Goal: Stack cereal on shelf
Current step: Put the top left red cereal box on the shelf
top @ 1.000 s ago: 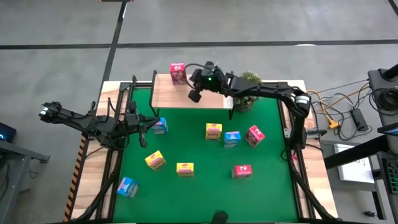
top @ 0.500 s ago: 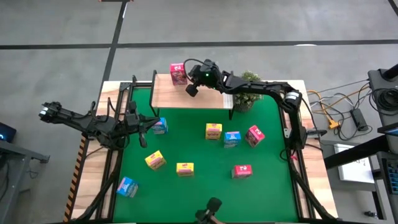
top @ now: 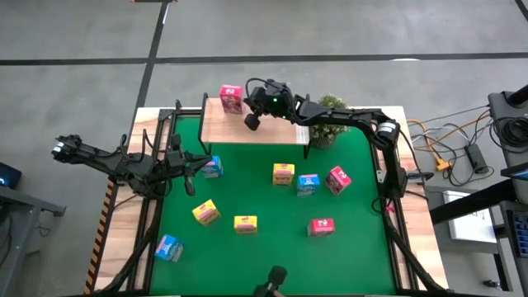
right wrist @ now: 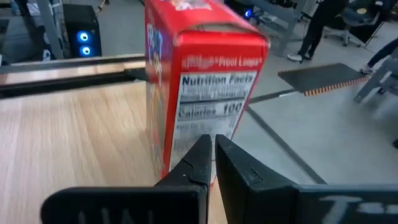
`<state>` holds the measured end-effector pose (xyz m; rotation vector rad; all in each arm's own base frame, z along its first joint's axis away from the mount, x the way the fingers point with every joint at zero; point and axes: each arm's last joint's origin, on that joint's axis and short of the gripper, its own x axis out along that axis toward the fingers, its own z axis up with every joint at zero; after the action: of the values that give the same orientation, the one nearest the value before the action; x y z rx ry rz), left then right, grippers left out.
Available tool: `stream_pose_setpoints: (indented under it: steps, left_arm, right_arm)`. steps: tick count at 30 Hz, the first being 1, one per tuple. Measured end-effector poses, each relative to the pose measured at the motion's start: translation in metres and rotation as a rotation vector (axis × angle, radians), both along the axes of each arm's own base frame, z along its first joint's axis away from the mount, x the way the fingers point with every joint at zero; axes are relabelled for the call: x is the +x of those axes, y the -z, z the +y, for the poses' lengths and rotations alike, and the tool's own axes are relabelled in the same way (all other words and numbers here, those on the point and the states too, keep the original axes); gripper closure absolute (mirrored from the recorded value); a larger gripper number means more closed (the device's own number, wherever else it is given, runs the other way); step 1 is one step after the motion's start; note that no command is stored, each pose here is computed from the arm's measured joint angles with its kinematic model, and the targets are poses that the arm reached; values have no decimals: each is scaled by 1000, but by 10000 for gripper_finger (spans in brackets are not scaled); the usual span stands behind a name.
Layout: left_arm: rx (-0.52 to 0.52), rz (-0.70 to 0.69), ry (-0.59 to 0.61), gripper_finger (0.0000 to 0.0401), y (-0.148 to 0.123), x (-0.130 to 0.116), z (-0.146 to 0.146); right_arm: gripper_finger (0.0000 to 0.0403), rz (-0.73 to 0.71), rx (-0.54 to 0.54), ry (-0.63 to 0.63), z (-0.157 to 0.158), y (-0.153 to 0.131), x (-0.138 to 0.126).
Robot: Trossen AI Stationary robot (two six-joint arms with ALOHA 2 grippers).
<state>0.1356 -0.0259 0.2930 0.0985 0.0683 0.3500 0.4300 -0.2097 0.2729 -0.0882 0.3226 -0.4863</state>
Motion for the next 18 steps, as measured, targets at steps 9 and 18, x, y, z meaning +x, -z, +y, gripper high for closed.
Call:
stream_pose_setpoints:
  steps: [9, 18]
  left_arm:
    - [2, 6, 0, 401, 1, 1, 0]
    - [4, 11, 0, 401, 1, 2, -1]
  right_arm:
    - [390, 95, 70, -91, 14, 8, 1]
    - [390, -3, -4, -84, 6, 22, 15]
